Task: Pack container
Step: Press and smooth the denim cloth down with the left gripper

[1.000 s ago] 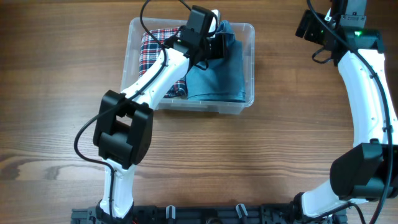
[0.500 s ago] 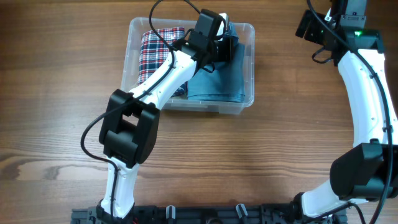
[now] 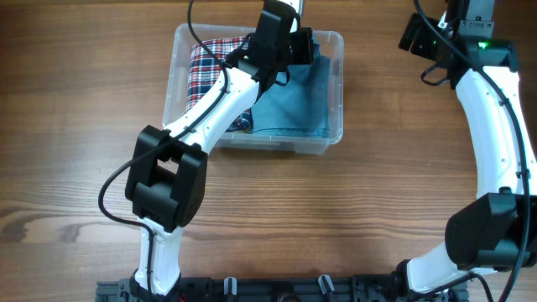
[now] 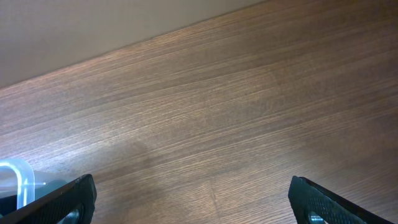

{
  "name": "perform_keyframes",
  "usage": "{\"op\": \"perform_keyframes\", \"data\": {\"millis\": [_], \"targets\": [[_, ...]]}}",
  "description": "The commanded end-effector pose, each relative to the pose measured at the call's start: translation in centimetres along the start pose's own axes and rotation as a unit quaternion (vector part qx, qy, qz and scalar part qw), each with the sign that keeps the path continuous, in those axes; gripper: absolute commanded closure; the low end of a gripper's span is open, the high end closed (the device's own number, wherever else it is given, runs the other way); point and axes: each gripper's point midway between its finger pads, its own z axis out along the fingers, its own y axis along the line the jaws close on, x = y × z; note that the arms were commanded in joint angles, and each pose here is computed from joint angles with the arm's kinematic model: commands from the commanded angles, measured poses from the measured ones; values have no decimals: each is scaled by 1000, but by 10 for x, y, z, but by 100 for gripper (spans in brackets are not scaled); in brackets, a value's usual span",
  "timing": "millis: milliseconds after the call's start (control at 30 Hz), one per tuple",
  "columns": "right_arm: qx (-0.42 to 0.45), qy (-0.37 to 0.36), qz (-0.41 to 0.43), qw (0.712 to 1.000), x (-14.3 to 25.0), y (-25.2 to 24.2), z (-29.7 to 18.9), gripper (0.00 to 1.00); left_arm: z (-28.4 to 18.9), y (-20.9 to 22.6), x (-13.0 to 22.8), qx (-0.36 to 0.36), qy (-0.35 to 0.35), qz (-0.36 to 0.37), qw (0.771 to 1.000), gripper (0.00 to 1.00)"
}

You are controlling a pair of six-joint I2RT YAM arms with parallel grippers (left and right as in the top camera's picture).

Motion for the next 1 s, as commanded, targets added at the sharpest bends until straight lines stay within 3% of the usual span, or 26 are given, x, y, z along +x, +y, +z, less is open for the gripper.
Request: {"op": "perform_keyframes", "data": {"millis": [0, 333, 967], "targets": [[0, 10, 6, 1000, 6, 0, 7, 0, -5, 20, -14, -52, -33, 10, 998, 96], [0, 10, 6, 1000, 6, 0, 7, 0, 25, 43, 24, -73, 10, 5, 997, 96], [0, 10, 6, 1000, 6, 0, 7, 0, 42, 14, 99, -36, 118, 16, 992, 95]]}}
